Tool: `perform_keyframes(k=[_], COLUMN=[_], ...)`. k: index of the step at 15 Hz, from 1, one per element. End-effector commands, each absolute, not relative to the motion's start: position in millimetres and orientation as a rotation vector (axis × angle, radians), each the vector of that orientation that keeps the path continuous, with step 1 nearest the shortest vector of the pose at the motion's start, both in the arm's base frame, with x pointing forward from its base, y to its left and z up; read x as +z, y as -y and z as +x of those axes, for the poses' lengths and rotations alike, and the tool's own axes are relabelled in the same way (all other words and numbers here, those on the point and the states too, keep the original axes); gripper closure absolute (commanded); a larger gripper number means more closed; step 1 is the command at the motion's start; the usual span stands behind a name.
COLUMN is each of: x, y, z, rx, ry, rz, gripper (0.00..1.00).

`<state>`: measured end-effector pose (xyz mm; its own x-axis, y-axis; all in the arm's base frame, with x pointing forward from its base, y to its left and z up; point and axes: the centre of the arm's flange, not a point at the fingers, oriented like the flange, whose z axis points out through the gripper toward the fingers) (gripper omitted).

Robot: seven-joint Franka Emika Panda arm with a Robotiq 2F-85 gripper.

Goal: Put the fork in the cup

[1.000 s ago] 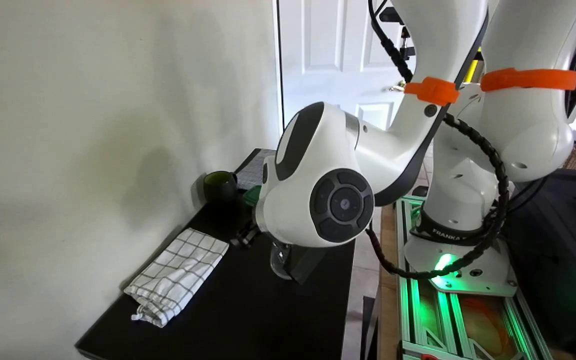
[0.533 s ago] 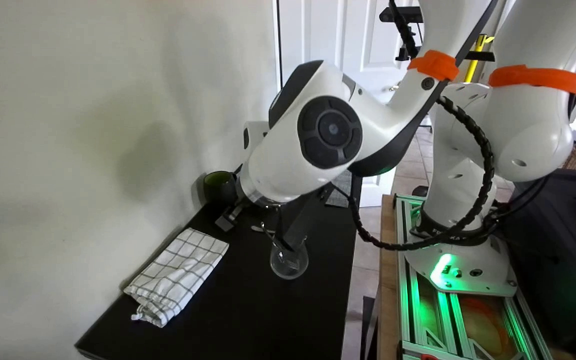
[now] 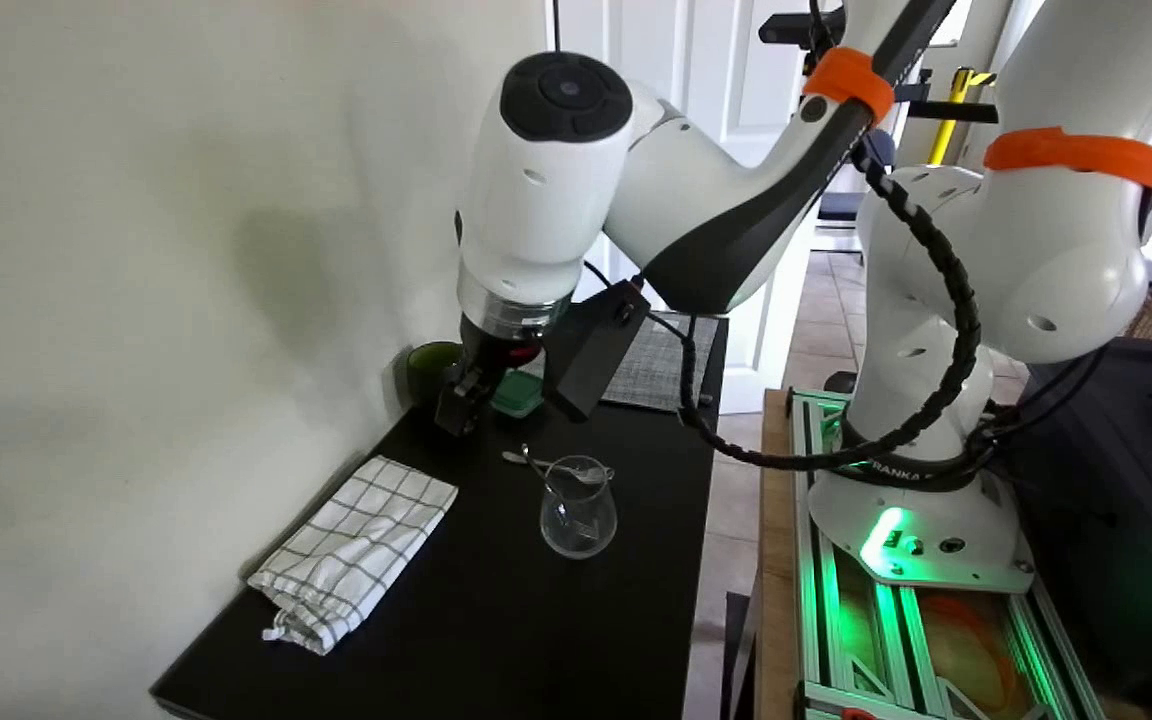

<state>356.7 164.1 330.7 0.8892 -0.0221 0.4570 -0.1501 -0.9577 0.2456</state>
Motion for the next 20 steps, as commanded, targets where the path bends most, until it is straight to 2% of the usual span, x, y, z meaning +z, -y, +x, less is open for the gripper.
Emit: perform_keyframes(k=[1,10,20], x=[350,360,363], y=[-147,-132,-126], z=[347,338,346], rx=[0.462,0.2,0.21], ry=[0.133,0.157,0.18], rz=[2.837,2.852,2.853], gripper=[0.0,0.0,0.0])
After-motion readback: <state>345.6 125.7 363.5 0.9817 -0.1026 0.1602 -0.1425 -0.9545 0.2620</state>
